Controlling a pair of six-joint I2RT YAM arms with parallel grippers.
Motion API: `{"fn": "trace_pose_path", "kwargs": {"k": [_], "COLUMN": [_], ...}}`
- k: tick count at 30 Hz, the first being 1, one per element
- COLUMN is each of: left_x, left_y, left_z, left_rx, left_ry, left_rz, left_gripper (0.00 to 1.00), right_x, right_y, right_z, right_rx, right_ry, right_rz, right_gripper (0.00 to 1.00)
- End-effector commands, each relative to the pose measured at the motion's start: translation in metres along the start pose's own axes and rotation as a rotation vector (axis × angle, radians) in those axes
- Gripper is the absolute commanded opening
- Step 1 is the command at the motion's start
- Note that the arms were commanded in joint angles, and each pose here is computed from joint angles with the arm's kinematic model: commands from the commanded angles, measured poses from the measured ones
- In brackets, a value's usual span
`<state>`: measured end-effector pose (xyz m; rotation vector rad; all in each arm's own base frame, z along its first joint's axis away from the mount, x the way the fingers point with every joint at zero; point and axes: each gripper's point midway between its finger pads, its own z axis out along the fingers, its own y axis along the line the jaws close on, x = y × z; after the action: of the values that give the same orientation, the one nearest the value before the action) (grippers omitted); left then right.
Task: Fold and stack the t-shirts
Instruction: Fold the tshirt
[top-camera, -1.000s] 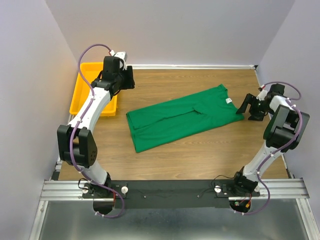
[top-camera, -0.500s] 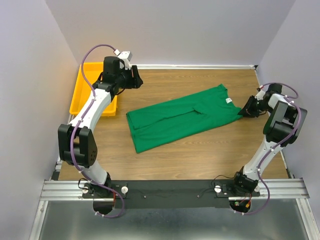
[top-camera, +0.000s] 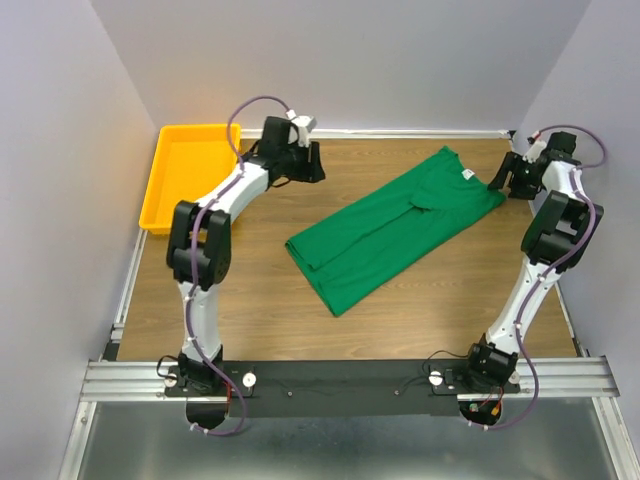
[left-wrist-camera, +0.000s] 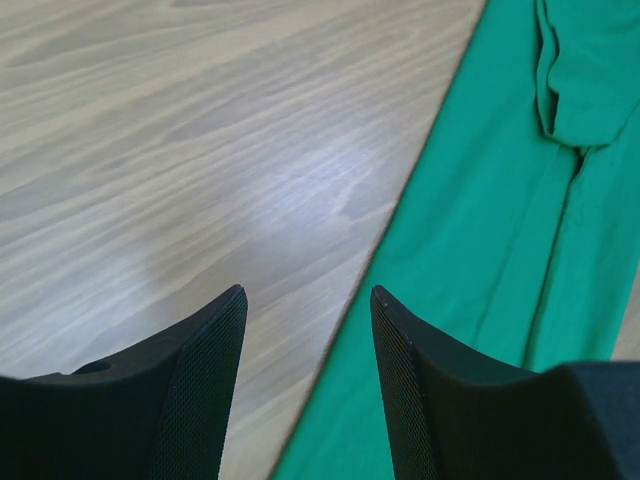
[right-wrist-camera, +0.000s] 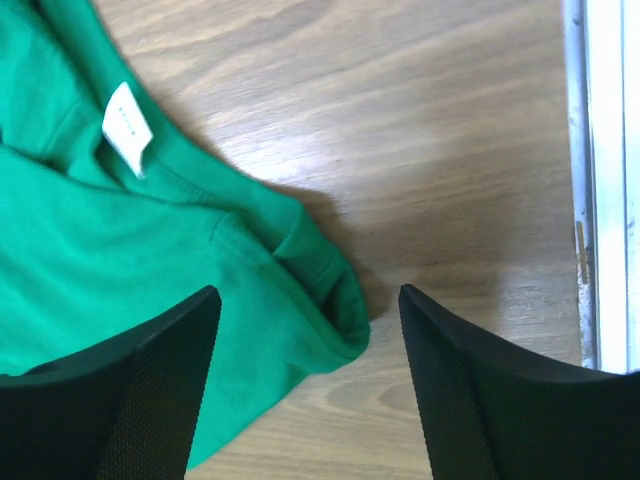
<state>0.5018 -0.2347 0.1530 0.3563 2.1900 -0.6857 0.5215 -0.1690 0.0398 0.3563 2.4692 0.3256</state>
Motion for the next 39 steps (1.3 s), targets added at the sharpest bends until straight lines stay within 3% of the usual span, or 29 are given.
{"fn": "trace_pose_path", "kwargs": {"k": [1,8,17,25,26,32,39], "left_x": [0.011,0.054,0.083,0.107,0.112,0.108,0.091], "left_y": [-0.028,-0.055,-0.075,-0.091,-0.09,-0.068,-0.01], "left_z": [0.041,0.111,0.14,0.141,0.139,0.135,0.107], "left_rx": [0.063,0.169,0.262,0.355,0.353,0.233,0.048], "left_ry": [0.065,0.183,0.24,0.299,0.313,0.305,0.253], "left_rz": [0.076,0.092,0.033,0.009,0.013,0.013,-0.084], "left_gripper": [0.6,0.6,0.58,0.38,0.24,0.0,0.0], "right_x": [-0.006,0.04,0.103,0.112,0.11,0.108,0.117], "right_y": [0.022,0.046,0.061,0.068,0.068,0.069,0.069], "right_z": [-0.017,-0.063,-0.085,-0.095,-0.096,-0.097,-0.098], "right_rx": [-0.032,-0.076,-0.12,-0.133,-0.13,-0.133,-0.137], "right_ry": [-0.018,0.021,0.095,0.094,0.09,0.084,0.095], "right_rz": [-0.139,-0.226,-0.191,-0.179,-0.177,-0.184,-0.189], "right_gripper": [0.82,0.87,0.87,0.88,0.88,0.88,0.88]}}
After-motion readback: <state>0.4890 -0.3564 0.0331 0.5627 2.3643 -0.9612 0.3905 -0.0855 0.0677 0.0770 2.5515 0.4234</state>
